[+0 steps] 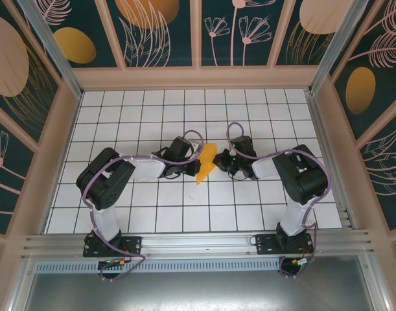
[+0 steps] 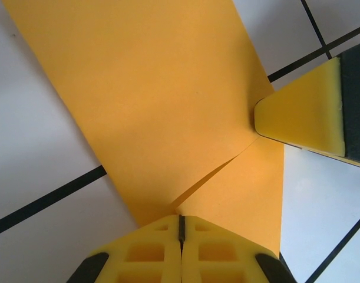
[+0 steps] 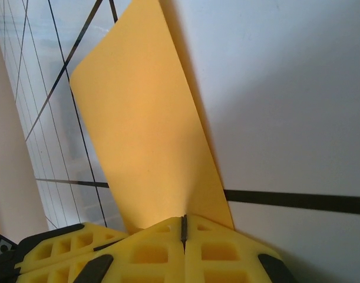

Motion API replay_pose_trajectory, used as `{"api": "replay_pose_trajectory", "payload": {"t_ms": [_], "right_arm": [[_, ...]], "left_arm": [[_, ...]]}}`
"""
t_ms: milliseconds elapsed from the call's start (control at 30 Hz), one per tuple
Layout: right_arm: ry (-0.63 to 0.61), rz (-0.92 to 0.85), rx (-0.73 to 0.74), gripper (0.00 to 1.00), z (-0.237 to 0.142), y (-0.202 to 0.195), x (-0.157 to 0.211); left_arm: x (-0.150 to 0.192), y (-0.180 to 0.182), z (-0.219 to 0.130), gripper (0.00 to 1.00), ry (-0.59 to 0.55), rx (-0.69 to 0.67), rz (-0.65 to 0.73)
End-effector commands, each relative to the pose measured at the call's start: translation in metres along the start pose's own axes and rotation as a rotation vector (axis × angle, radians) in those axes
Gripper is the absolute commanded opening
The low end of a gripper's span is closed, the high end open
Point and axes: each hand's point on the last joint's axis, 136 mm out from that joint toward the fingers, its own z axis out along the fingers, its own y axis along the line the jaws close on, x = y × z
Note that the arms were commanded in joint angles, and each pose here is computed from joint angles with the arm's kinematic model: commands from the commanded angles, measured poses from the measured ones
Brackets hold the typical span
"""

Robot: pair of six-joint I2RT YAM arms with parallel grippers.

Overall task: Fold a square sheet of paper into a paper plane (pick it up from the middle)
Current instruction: Third fold the triangle at the center of the table.

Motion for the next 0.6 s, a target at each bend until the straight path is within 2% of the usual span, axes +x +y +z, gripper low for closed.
{"api": "replay_pose_trajectory", "payload": {"t_ms": [0,200,400,567], "right_arm": [[-0.003,-0.055,-0.035,0.03,-0.013,0.021,-0.005],[-0.044,-0.092,-0.012,0.05,-0.03,0.034,-0.012],[-0.114,-0.072,0.032,0.11,-0.058,0.018,-0.001],[-0.087,-0.045,0.026,0.21,-0.065,0.005,0.025]], "left_arm": [[0.039,0.014,0.01,0.09,0.127,-0.031,-0.008],[0.037,-0.005,0.002,0.1,0.127,0.062,0.006],[0.041,-0.017,-0.019,0.13,0.105,0.12,0.0],[0.035,-0.009,-0.025,0.22,0.071,0.064,-0.008]]}}
